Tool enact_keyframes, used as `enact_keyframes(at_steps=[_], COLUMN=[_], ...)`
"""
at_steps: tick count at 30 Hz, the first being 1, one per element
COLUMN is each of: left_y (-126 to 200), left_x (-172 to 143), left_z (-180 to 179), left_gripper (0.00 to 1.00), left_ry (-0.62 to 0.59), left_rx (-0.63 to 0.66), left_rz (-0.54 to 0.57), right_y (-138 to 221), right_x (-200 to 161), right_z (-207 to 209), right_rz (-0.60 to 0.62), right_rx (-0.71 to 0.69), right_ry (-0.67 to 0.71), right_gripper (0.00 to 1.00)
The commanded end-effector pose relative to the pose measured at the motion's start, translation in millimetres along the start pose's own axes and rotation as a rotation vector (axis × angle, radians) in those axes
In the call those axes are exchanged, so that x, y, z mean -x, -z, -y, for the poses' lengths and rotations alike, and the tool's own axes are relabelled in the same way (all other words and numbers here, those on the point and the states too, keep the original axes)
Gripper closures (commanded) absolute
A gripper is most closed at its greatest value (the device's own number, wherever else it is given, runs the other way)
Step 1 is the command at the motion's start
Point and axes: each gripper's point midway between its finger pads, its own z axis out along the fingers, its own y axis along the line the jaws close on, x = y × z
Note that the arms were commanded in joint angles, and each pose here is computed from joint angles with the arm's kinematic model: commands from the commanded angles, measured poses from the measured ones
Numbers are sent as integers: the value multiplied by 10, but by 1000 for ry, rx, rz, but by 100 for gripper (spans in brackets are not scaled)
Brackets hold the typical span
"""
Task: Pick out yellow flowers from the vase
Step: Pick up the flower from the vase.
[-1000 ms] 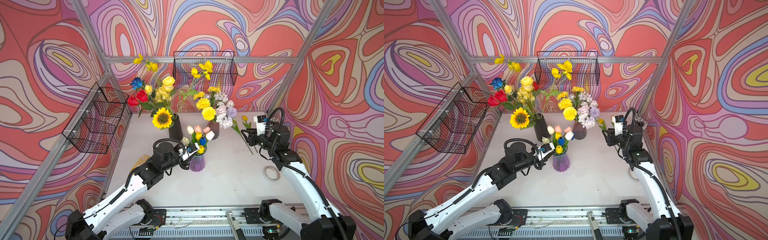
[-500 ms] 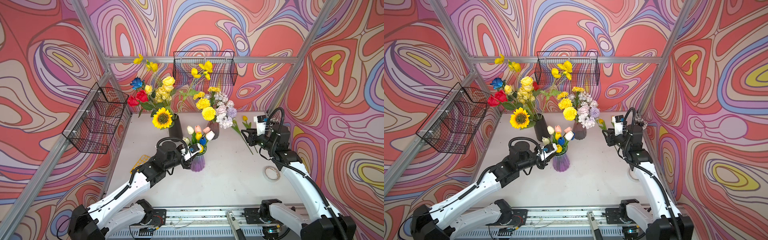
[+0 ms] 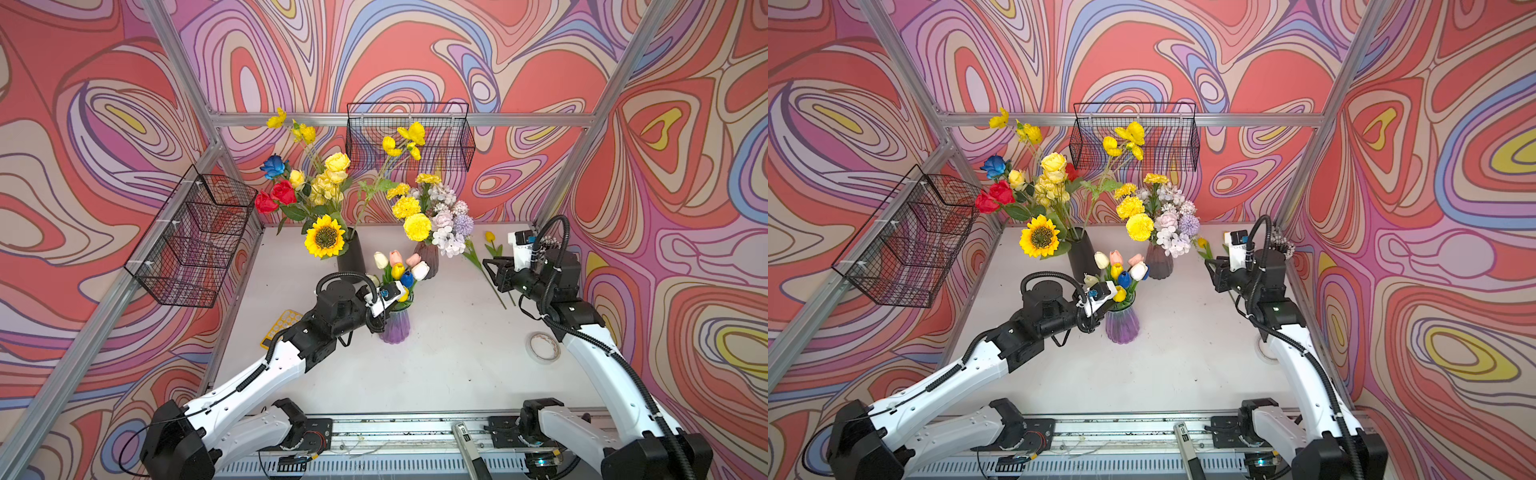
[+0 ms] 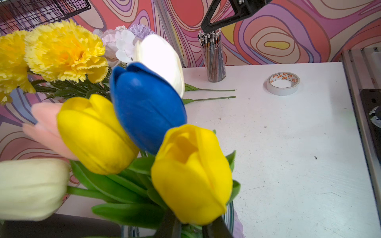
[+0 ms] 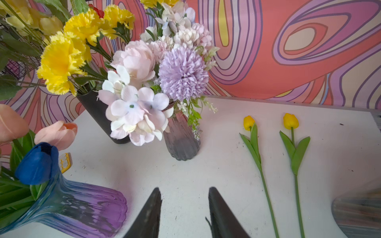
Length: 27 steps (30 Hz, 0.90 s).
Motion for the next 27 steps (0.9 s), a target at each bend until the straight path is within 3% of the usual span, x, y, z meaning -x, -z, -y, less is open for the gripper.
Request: enact_keyframes(at_steps=[1,12,27], left_y=[-4,128,349], left_x=[9,63,350], left_z=[10,-8,-92], left_gripper=[85,95,99], left_ry=[16,21,21], left_rx=[8,30,51], left_rz=[19,28,35], right_y=[28,19,-17], right_x=[12,-3,-3], right_z=[11,13,-11], right_rz=[18,20,17], right_rx=[-9,-6,16], right_ry=[14,10,7], right_gripper=[61,61,61])
